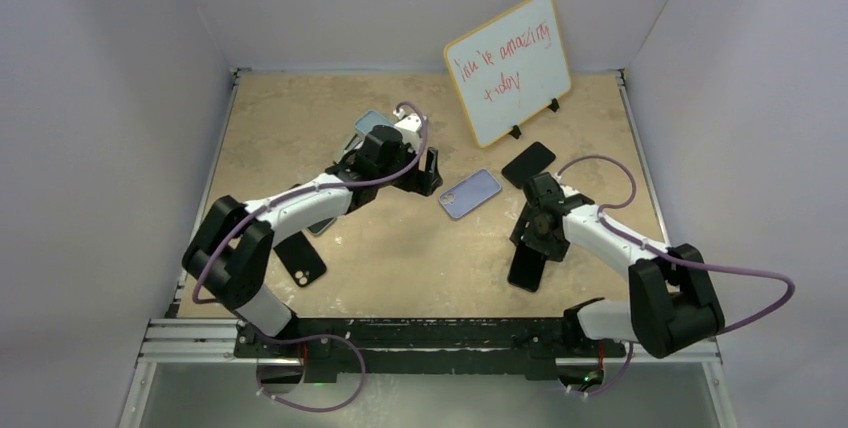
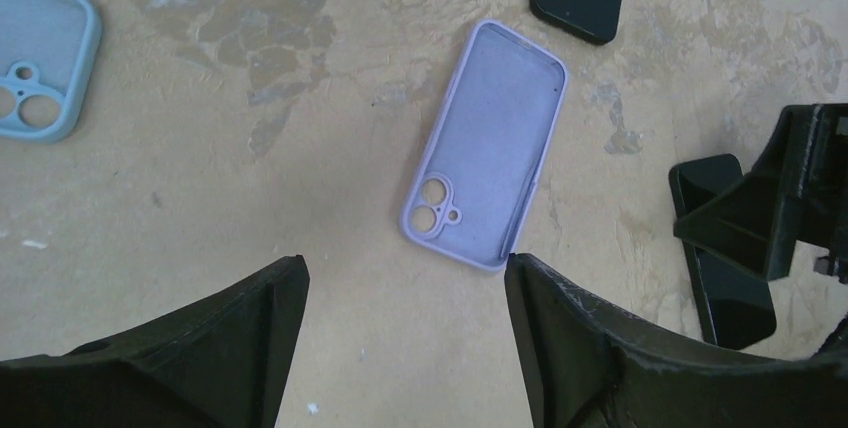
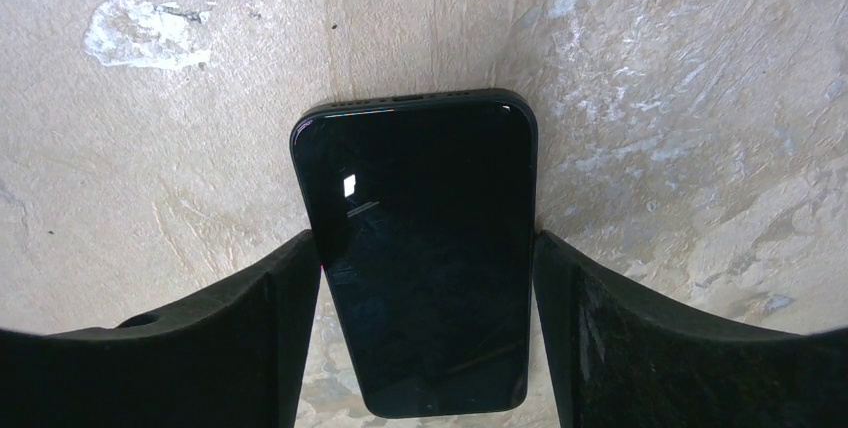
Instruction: Put the phone into the phone case
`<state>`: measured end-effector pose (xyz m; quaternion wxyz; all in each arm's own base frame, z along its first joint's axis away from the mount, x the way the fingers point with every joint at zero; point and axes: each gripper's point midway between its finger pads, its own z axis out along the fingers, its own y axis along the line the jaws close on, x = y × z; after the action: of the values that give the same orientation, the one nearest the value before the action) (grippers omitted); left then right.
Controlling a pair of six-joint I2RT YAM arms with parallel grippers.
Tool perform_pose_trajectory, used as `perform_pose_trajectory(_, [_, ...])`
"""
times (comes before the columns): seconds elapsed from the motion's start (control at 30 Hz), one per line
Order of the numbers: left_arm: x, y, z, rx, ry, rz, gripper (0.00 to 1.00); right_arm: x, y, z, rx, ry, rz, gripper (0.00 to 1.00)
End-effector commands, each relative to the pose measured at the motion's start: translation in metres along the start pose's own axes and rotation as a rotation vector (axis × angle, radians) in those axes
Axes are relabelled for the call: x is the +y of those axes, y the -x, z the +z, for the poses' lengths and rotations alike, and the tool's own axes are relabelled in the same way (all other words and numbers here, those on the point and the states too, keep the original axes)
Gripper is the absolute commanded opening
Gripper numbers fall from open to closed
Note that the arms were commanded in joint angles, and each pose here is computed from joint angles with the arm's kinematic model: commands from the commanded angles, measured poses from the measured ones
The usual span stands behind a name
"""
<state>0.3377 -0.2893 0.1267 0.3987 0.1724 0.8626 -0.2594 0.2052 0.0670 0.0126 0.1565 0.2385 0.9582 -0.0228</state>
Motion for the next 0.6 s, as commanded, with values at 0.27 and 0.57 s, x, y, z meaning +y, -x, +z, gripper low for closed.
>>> perform_pose_trajectory(0.27, [-0.001, 0.006, 0.067, -0.088, -0.061, 0.036, 0.67, 0.0, -0.012, -0.005, 0.016, 0.056, -0.007, 0.62])
perform_pose_trajectory(0.57, [-0.002, -0.023, 0.089, -0.02, -0.11, 0.049, 0.52, 0.004, -0.012, -0.011, -0.001, 0.11, 0.0, 0.59])
